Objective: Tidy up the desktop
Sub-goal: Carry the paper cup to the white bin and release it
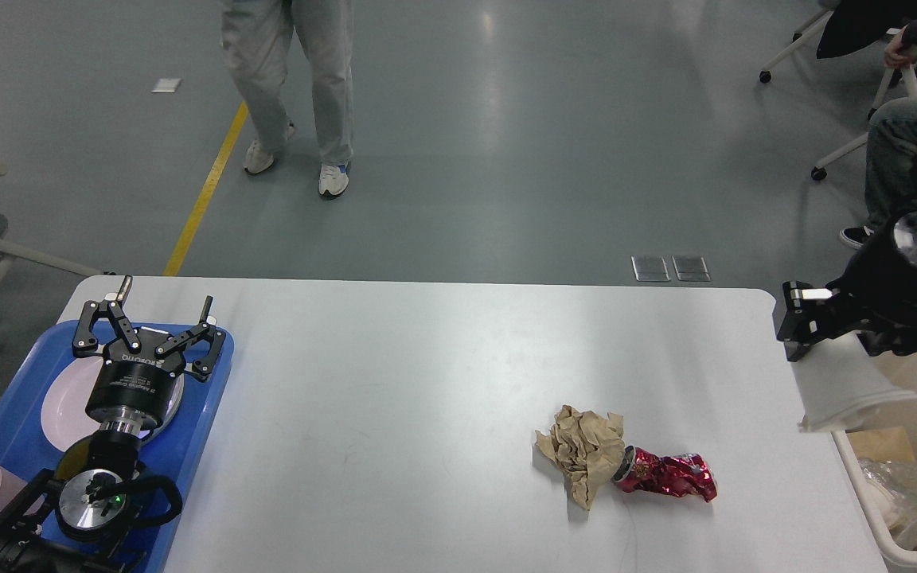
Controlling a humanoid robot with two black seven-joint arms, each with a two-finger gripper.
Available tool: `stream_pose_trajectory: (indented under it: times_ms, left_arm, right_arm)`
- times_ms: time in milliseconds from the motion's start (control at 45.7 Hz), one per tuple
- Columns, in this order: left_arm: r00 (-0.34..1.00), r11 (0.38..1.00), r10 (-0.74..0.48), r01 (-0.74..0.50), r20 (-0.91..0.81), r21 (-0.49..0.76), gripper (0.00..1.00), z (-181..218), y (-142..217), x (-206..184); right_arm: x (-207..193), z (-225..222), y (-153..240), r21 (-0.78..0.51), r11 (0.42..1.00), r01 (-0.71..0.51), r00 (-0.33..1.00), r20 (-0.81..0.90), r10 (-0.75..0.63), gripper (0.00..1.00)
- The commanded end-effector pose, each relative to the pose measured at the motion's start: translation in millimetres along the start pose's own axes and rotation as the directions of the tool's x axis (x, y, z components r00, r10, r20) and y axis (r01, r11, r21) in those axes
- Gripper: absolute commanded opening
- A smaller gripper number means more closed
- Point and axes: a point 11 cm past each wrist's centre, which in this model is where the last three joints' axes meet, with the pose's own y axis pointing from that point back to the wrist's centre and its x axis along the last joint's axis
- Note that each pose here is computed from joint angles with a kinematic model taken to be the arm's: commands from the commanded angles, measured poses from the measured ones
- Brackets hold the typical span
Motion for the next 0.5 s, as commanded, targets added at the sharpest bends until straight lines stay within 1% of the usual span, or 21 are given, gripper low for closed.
stream_pose_trajectory:
  times_ms: [0,175,241,350,416,482]
  left_arm:
    - [1.0,1.0,0.0,0.0,0.0,0.0,0.96,-0.1,0.0,-0.1]
    - [1.0,1.0,-0.001,0.001,0.0,0.0,0.96,0.1,-0.3,-0.2]
    - [1.0,1.0,-0.001,0.001,0.0,0.0,0.96,-0.1,0.0,-0.1]
    - [1.0,1.0,0.0,0.0,0.0,0.0,0.96,-0.1,0.0,-0.1]
    - [1.0,1.0,0.001,-0.001,0.0,0.0,0.96,0.0,0.2,0.3]
    - [1.0,1.0,-0.001,0.001,0.0,0.0,0.96,-0.1,0.0,-0.1]
  right_arm:
    - [8.8,56.0,-24.8,-0.041,0.998,-0.053,0.99,0.13,0.058,0.0]
    - [18.2,137.4,-69.4,-0.166,0.979,-0.115,0.951,0.267,0.157,0.0]
    - [22.0,155.2,-98.6,-0.167,0.974,-0.156,0.931,0.304,0.201,0.0]
    - [13.8,184.3,-143.4,-0.208,0.965,-0.159,0.909,0.35,0.225,0.0]
    - [8.1,199.5,-166.1,-0.237,0.956,-0.173,0.896,0.364,0.253,0.0]
    - [6.2,214.5,-183.6,-0.28,0.935,-0.219,0.877,0.364,0.314,0.0]
